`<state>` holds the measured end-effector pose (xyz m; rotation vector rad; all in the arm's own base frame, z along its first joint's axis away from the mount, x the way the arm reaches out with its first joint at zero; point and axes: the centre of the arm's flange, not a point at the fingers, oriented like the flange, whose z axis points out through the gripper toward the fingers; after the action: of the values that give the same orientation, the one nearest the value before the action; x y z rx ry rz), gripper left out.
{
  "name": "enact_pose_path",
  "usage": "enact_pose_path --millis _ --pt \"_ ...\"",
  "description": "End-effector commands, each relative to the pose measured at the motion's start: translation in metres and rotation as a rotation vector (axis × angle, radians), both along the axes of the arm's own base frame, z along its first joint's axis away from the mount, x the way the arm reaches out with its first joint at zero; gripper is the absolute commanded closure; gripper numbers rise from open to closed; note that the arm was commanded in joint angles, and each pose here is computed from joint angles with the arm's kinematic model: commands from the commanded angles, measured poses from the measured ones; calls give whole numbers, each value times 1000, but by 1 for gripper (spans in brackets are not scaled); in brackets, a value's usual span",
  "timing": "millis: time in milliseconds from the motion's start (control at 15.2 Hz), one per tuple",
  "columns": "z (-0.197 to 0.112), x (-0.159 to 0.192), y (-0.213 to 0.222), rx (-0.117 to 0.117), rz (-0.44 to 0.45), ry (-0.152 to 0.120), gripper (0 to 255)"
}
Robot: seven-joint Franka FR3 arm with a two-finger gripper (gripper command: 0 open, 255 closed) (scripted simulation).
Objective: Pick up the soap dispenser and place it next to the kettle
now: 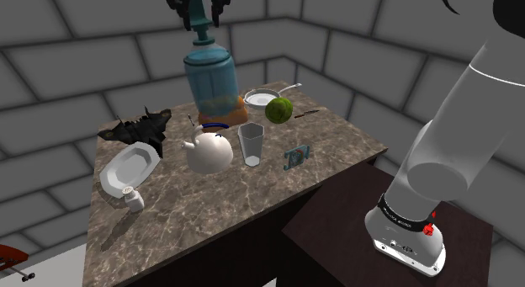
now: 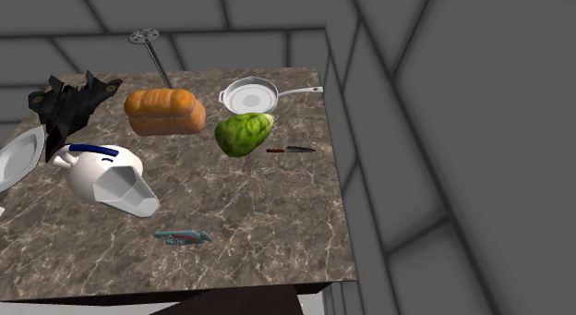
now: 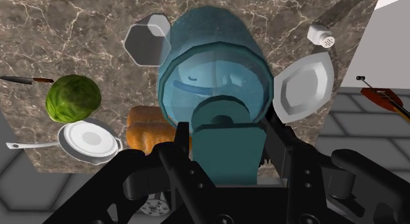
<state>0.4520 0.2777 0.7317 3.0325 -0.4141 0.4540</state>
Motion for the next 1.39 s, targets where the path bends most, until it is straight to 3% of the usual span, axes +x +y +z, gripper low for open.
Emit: enact_pose_path --millis 0,1320 --pt "-10 -1 0 1 0 -2 255" --pt "-116 -1 0 1 0 -2 255"
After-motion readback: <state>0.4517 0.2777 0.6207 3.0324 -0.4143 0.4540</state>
